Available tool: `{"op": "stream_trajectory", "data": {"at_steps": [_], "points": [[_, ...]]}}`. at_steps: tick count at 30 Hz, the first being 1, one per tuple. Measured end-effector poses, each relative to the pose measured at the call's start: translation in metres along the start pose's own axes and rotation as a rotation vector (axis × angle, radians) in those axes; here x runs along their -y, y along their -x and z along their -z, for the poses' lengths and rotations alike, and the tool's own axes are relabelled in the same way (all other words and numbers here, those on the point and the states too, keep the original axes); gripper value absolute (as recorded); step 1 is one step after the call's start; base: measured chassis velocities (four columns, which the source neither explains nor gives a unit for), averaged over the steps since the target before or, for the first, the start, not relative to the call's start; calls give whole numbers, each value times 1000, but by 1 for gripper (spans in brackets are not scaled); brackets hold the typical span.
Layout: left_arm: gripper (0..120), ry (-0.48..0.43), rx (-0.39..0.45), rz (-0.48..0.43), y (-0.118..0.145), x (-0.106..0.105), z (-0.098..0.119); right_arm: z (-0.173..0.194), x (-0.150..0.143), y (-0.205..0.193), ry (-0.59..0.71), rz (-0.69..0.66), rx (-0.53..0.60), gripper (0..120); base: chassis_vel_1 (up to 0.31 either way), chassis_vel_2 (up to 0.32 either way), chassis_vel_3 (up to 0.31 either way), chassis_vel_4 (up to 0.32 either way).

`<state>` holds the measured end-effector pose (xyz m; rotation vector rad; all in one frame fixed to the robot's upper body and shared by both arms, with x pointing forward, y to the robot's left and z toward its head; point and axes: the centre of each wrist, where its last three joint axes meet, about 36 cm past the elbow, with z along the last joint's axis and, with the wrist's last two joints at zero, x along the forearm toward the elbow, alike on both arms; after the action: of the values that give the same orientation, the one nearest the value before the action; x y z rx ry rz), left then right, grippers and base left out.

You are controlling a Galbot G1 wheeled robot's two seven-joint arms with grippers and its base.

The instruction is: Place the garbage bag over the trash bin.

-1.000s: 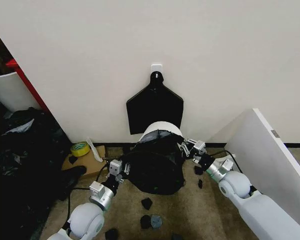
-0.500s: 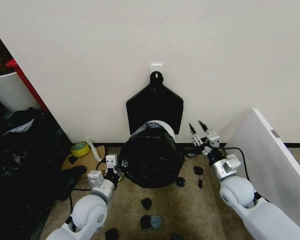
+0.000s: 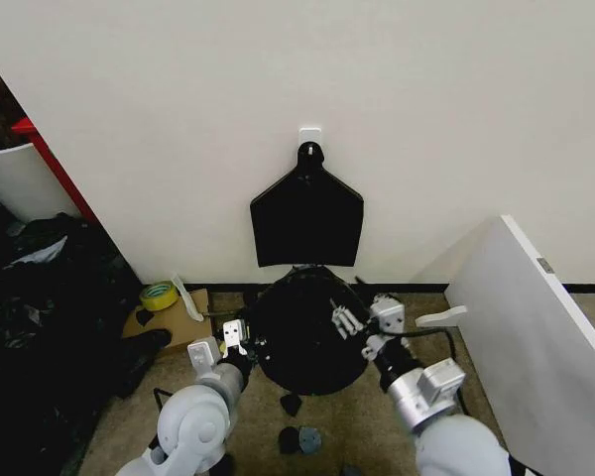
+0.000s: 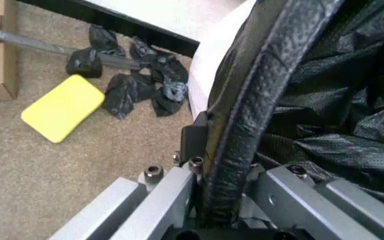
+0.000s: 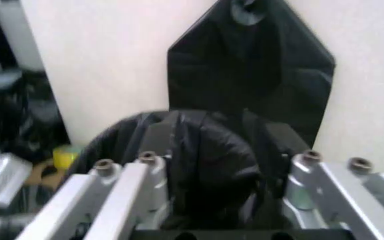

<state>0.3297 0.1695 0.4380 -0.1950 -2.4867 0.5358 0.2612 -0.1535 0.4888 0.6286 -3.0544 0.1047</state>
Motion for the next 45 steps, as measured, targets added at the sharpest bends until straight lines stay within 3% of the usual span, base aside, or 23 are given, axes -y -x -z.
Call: {"op": "stream_trajectory", "data": {"at_steps": [5, 9, 23, 31, 45], "points": [[0, 11, 11, 8, -1, 1, -2, -9, -12, -1, -52, 34, -63, 20, 0, 0, 0, 0], [0, 37, 55, 6, -2, 4, -7, -19, -27, 11, -118, 39, -240, 0, 0, 0, 0, 0], [0, 130, 149, -1, -11, 8, -29, -42, -32, 69, -147, -39, -350, 0, 0, 0, 0, 0], [0, 152, 131, -14, -18, 14, -45, -54, -40, 91, -169, -63, -381, 0, 0, 0, 0, 0], [0, 157, 136, -20, -30, 15, -46, -79, -6, 123, -224, -143, -406, 0, 0, 0, 0, 0]]}}
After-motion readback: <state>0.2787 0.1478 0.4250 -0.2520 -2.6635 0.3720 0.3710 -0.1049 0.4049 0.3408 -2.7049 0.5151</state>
